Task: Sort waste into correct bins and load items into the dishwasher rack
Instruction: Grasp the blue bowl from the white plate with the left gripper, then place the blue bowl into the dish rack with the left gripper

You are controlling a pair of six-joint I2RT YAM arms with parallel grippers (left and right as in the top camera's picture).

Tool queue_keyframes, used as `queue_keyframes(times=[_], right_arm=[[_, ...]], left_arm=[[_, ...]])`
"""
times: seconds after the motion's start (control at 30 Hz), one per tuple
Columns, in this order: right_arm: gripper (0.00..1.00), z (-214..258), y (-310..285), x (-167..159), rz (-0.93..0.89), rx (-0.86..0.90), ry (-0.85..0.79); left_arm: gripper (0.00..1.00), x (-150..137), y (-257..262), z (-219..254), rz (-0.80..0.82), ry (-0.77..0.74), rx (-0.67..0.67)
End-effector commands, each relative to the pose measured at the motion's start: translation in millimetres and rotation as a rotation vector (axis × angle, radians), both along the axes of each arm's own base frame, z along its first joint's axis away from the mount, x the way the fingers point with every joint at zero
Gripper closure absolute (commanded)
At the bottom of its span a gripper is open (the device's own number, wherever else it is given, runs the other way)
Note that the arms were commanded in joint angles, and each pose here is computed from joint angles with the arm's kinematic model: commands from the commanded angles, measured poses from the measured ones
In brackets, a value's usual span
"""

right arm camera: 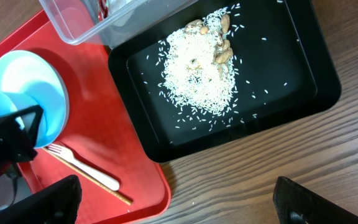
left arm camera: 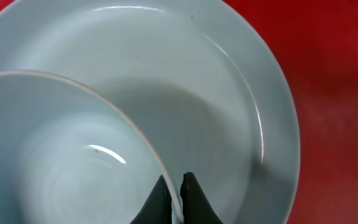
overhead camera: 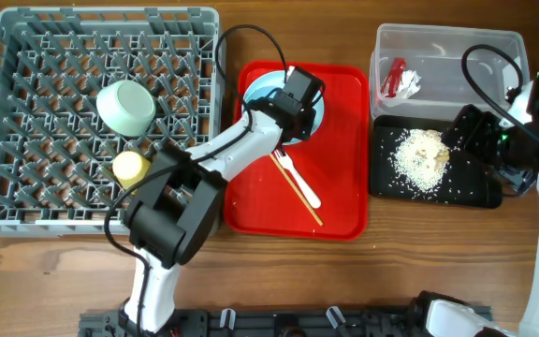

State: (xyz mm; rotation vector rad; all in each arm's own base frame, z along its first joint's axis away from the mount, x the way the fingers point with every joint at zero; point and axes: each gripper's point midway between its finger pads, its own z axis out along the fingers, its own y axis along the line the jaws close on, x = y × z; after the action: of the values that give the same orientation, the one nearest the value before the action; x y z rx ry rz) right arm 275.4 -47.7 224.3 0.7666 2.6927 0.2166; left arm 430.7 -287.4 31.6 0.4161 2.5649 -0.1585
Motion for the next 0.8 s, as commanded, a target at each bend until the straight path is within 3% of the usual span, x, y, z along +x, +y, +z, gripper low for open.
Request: queue_keyframes(times=[0.0, 0.23, 0.37, 0.77], right_arm=[[0.0, 1.1, -4.3, 0.5, 0.003, -0.02, 0.004], [0.0, 1.1, -4.3, 0.5, 0.014, -0.024, 0.004], [0.0, 1.2, -4.4, 0.8, 0.017, -0.025, 0.002], [0.0, 1.1, -4.3, 0.5, 0.017, -0.025, 0.004]], left_arm=[[0.96, -2.3, -14.6, 54.4, -0.039, -0.046, -0.125], [0.96, 4.6, 8.1, 167.1, -0.08, -0.137, -0.394], [0.96, 16.6, 47.0, 200.7, -0.116, -0.103, -0.603], [0.96, 71.5, 181.4, 192.5, 0.002, 0.058, -1.099]])
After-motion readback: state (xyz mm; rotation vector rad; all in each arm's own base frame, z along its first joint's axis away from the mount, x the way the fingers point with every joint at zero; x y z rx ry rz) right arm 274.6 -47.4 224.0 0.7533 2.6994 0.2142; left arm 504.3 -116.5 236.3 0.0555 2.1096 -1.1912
